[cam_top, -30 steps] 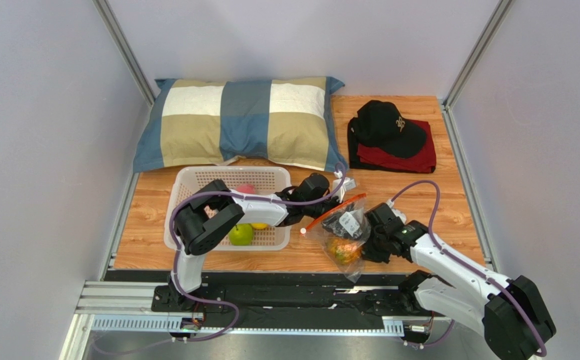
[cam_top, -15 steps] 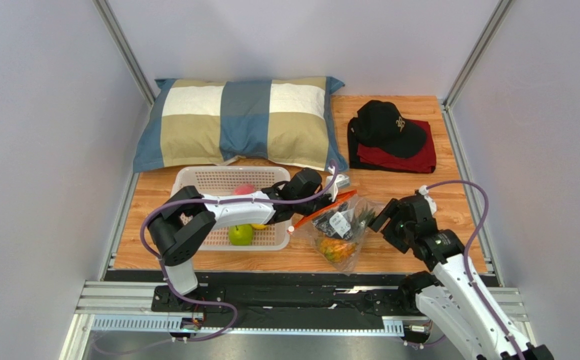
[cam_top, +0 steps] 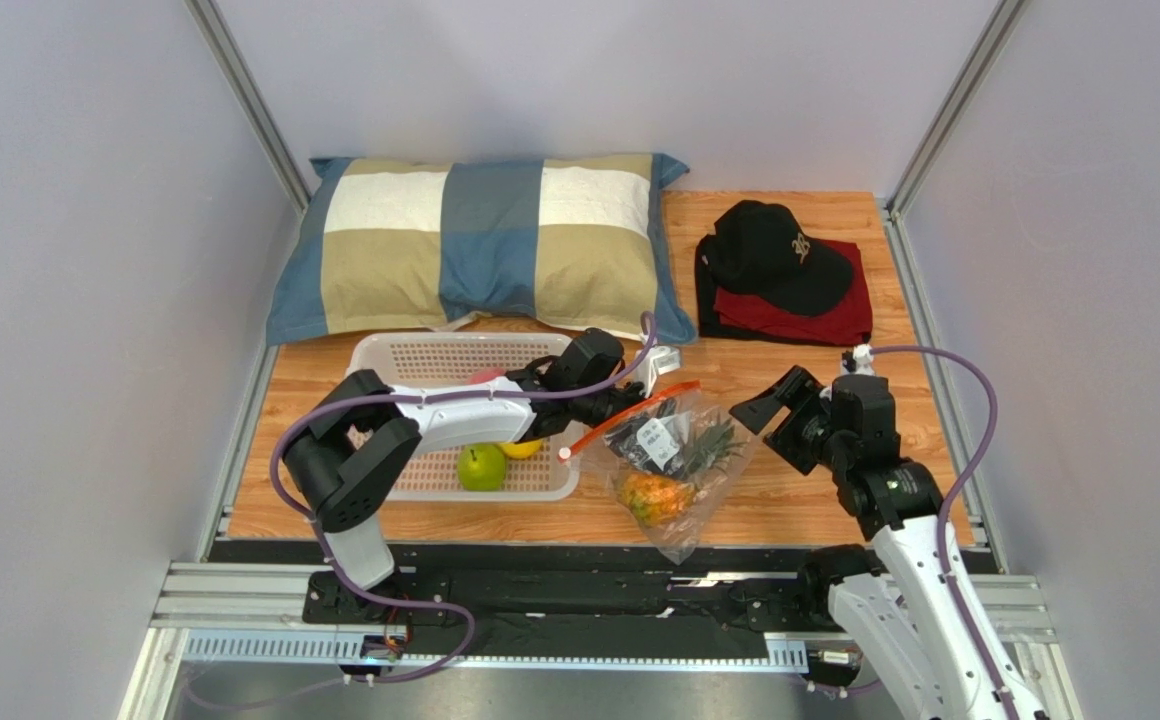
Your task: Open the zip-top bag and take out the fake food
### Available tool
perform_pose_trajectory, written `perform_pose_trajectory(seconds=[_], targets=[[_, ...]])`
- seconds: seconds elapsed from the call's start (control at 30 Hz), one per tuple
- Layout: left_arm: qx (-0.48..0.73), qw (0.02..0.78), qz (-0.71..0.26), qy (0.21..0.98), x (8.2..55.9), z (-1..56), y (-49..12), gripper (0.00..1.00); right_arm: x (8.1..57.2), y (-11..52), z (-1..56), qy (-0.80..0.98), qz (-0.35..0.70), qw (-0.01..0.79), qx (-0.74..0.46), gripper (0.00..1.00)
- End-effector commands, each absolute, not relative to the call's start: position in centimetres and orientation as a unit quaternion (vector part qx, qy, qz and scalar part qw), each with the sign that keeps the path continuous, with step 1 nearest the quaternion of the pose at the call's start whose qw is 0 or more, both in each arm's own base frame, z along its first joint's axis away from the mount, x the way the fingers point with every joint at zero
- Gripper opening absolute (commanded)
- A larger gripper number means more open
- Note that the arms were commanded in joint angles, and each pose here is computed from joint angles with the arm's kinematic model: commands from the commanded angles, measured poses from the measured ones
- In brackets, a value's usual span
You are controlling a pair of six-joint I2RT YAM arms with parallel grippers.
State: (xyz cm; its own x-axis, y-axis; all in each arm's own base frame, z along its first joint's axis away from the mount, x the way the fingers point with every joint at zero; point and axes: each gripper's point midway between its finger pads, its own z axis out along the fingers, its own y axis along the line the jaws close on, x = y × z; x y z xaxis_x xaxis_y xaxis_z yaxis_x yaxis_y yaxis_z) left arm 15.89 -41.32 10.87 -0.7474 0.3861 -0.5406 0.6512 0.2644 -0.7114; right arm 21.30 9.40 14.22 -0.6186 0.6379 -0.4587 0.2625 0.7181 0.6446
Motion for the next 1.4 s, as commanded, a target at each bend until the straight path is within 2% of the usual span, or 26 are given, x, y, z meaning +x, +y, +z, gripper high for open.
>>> perform_pose_trajectory(seconds=[0.0, 0.2, 0.3, 0.33, 0.37, 0.53, 0.57, 0.7, 0.87, 0.97, 1.0, 1.03, 1.07, 1.1, 1.13, 1.23, 1.33, 1.37], targets=[[0.342, 0.152, -0.545, 0.750, 15.8, 14.2, -41.6, 0.00, 22.2, 11.1, 14.7, 0.842, 0.324, 0.361, 0.237, 0.72], [0.343, 0.147, -0.550, 0.747, 15.4, 14.4, -41.5, 0.00, 23.1, 10.7, 13.4, 0.836, 0.317, 0.360, 0.269, 0.50], [0.344, 0.149, -0.549, 0.748, 15.3, 14.4, -41.2, 0.00, 23.8, 9.8, 13.1, 0.831, 0.296, 0.371, 0.291, 0.25], [0.343, 0.149, -0.547, 0.749, 15.3, 14.3, -41.1, 0.00, 23.8, 9.6, 12.8, 0.830, 0.290, 0.371, 0.298, 0.09], [0.341, 0.150, -0.546, 0.750, 15.2, 14.3, -41.0, 0.00, 23.9, 9.4, 12.7, 0.829, 0.286, 0.371, 0.304, 0.01], [0.331, 0.182, -0.522, 0.765, 15.7, 14.3, -39.9, 0.00, 23.1, 7.1, 10.5, 0.847, 0.212, 0.351, 0.339, 0.00], [0.320, 0.206, -0.508, 0.772, 16.3, 14.6, -39.3, 0.00, 23.1, 5.7, 10.2, 0.845, 0.178, 0.361, 0.352, 0.00], [0.292, 0.260, -0.476, 0.788, 17.5, 15.2, -37.8, 0.00, 22.4, 4.5, 9.5, 0.850, 0.147, 0.356, 0.360, 0.00], [0.247, 0.322, -0.436, 0.803, 19.7, 16.3, -36.4, 0.00, 22.1, 4.5, 10.0, 0.850, 0.150, 0.362, 0.352, 0.00], [0.226, 0.339, -0.430, 0.806, 20.6, 16.9, -36.2, 0.00, 22.7, 6.0, 11.7, 0.848, 0.196, 0.379, 0.316, 0.00], [0.222, 0.341, -0.428, 0.807, 20.8, 16.9, -36.3, 0.00, 22.7, 7.0, 12.4, 0.849, 0.220, 0.377, 0.299, 0.01], [0.213, 0.341, -0.432, 0.807, 21.0, 17.1, -36.4, 0.00, 22.9, 7.4, 13.0, 0.851, 0.229, 0.380, 0.280, 0.08], [0.205, 0.346, -0.430, 0.809, 21.3, 17.2, -36.5, 0.00, 22.8, 7.7, 13.3, 0.855, 0.234, 0.375, 0.273, 0.21], [0.198, 0.351, -0.432, 0.807, 21.6, 17.4, -36.7, 0.00, 22.8, 8.2, 14.3, 0.856, 0.245, 0.370, 0.265, 0.50], [0.189, 0.353, -0.436, 0.806, 21.8, 17.6, -36.8, 0.00, 22.1, 8.4, 13.5, 0.871, 0.239, 0.336, 0.268, 0.59], [0.162, 0.365, -0.429, 0.810, 23.0, 18.0, -37.0, 0.00, 19.8, 9.6, 12.8, 0.893, 0.250, 0.266, 0.264, 0.70], [0.151, 0.368, -0.434, 0.808, 23.8, 18.8, -37.6, 0.00, 17.9, 10.6, 12.3, 0.899, 0.272, 0.244, 0.243, 0.74], [0.152, 0.368, -0.438, 0.806, 24.1, 19.4, -38.0, 0.00, 17.3, 10.9, 12.9, 0.894, 0.286, 0.261, 0.226, 0.74]])
